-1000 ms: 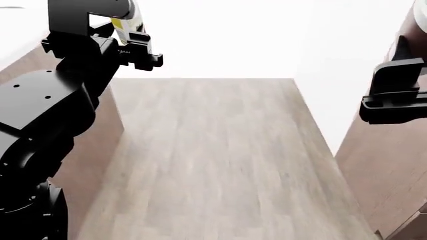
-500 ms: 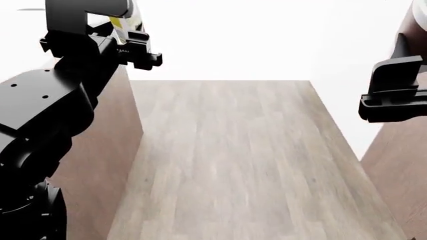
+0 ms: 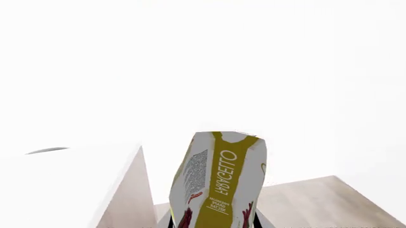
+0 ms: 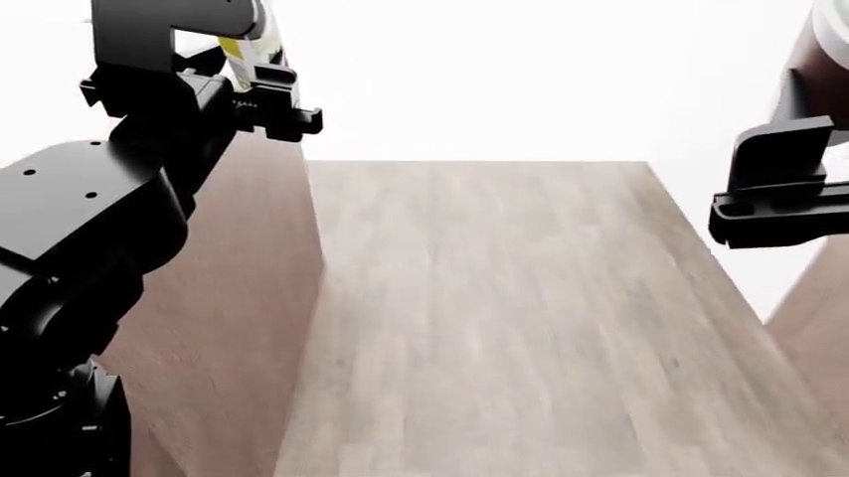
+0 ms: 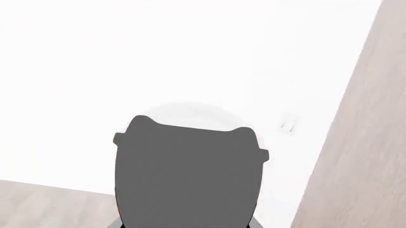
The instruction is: Move the drinks to the dining counter.
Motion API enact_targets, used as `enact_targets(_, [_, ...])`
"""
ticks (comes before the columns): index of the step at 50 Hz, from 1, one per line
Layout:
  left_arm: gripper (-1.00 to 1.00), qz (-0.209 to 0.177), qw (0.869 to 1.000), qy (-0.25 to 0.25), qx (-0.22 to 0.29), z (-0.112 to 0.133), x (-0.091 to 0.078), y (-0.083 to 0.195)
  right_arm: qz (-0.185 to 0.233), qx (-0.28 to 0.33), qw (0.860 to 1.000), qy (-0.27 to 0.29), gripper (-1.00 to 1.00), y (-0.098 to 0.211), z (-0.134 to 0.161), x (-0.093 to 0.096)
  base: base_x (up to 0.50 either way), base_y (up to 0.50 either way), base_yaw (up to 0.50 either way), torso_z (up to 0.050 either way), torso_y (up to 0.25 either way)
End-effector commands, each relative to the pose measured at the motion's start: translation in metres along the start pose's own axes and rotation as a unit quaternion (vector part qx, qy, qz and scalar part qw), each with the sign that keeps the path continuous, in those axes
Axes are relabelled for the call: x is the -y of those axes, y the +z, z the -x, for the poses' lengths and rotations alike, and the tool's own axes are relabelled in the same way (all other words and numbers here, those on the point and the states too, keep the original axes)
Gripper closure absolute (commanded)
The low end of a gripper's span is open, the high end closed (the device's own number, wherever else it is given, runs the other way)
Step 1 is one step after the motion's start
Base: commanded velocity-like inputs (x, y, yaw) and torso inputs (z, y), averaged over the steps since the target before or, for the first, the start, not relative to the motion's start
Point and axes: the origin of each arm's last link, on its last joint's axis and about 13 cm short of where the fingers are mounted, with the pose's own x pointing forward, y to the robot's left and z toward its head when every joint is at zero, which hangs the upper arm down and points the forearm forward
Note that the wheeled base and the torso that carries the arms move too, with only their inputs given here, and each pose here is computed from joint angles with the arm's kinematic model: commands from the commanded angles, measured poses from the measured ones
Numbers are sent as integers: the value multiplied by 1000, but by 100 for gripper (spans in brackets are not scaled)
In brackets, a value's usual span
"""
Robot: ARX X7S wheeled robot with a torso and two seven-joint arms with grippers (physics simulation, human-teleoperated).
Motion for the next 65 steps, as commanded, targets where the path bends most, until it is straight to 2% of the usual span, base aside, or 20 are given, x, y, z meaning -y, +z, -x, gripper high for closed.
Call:
enact_targets(1, [100, 3, 1000, 10, 12, 2, -3, 6, 8, 7, 1000, 2, 100, 1, -1, 0, -2, 500, 0, 0, 0])
enact_targets(65, [100, -1, 1000, 9, 12, 2, -3, 4, 21, -1, 1000, -2, 100, -3, -2, -1, 17, 500, 0, 0, 1])
